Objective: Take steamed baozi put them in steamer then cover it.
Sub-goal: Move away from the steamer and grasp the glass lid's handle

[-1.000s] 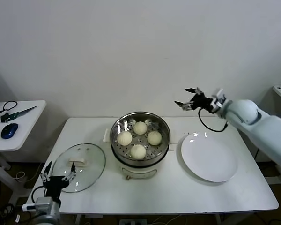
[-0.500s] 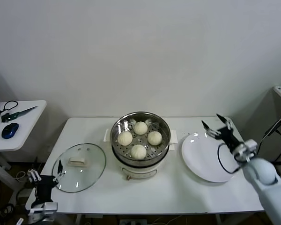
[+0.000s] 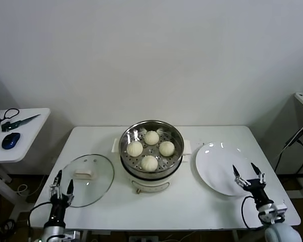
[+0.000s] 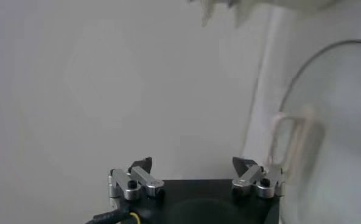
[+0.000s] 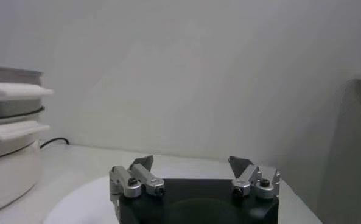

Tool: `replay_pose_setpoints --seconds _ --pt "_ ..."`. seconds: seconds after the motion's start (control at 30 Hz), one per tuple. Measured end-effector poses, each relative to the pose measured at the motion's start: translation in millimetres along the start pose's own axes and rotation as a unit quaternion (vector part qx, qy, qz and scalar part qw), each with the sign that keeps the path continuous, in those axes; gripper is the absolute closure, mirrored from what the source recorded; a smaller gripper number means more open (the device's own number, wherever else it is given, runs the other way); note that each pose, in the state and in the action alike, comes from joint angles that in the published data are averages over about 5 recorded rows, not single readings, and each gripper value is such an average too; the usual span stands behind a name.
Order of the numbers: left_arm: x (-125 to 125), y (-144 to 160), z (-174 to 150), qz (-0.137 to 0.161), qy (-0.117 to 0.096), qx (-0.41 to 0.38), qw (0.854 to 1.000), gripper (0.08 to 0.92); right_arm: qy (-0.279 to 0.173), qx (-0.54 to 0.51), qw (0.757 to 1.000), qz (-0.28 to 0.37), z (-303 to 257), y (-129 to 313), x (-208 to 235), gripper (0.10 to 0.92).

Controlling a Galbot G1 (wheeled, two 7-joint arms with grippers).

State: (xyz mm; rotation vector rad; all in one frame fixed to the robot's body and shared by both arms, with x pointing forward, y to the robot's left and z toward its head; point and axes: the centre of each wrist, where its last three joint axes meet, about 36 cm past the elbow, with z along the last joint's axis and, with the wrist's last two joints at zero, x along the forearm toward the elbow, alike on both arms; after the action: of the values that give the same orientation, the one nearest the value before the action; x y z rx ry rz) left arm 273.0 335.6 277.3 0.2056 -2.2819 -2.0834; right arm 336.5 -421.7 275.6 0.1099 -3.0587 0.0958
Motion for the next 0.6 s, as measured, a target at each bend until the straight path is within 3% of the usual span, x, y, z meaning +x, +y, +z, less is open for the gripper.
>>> replay_pose_setpoints --seconds 0.3,0.6 --pt "-8.4 -26.8 1.2 0.014 -0.035 -0.063 0.997 0.177 0.004 -0.015 1.000 0.009 14.5 23.3 28.8 0.200" --pt "-35.3 -40.4 5.1 0.018 -0.049 -0.090 0.995 0.177 0.007 -0.021 0.999 0.023 24.7 31.1 51.2 0.200"
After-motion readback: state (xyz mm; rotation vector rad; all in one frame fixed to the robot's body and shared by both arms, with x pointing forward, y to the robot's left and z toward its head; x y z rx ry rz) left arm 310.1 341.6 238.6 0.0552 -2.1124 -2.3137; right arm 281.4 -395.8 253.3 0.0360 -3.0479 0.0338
